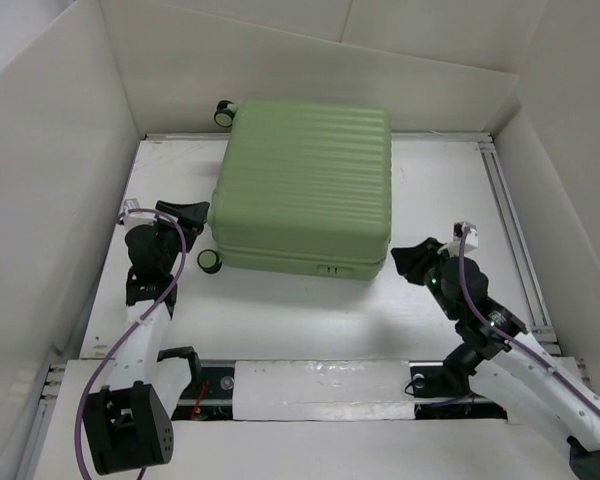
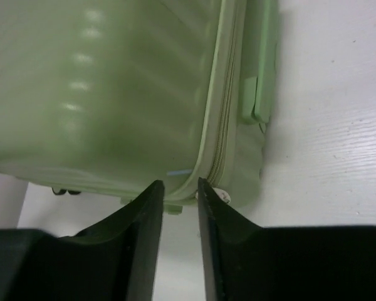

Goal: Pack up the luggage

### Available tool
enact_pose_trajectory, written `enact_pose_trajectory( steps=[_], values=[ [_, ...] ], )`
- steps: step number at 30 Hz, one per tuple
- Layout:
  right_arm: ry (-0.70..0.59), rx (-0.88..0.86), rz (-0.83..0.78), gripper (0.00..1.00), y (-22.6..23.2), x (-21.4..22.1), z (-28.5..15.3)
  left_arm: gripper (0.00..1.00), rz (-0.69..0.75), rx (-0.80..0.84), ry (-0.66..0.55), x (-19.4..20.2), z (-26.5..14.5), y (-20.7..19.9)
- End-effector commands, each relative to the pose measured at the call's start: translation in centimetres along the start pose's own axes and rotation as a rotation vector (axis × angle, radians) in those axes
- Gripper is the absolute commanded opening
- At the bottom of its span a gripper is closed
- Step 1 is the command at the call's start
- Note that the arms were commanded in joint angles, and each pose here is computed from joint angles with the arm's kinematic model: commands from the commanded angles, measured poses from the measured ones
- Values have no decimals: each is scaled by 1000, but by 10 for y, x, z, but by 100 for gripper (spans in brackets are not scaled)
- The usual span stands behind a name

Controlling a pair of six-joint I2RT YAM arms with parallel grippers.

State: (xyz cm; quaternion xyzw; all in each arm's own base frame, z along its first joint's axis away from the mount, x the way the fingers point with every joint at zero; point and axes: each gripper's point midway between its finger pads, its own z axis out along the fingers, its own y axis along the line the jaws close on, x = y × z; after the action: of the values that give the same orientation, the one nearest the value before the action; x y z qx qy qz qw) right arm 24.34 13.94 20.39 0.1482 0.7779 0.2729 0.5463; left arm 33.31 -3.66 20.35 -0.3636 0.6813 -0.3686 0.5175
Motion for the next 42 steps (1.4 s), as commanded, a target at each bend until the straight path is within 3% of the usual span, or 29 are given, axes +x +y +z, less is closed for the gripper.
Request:
enact_pose_trajectory(
  steps=[1,5,8,12,18,22,27,33,37,39,42],
  values=[
    [57,-135,13,31,9,30,0,3,104,203,111,11,-5,-61],
    [44,-194,-46,30,8,40,4,0,127,196,103,7,-5,-66],
    [16,-264,-115,43,12,42,2,0,135,194,103,6,-5,-67],
    [-53,-302,-214,51,13,32,1,0,144,195,102,6,-5,-67],
    [-147,-273,-217,51,1,19,5,0,147,202,98,5,-5,-69],
    [-63,-256,-258,51,-6,31,21,0,147,202,98,5,-5,-69],
    [-64,-288,-254,51,-3,25,34,0,156,202,97,4,-6,-70],
    [-53,-440,-289,53,15,31,31,0,156,202,97,4,-6,-70],
    [-30,-529,-310,49,26,38,27,0,150,214,103,6,-6,-70],
    [-4,-550,-314,40,28,42,28,0,149,212,104,7,-6,-67],
    [28,-561,-304,33,28,49,29,0,141,218,112,10,-6,-67]
  ],
)
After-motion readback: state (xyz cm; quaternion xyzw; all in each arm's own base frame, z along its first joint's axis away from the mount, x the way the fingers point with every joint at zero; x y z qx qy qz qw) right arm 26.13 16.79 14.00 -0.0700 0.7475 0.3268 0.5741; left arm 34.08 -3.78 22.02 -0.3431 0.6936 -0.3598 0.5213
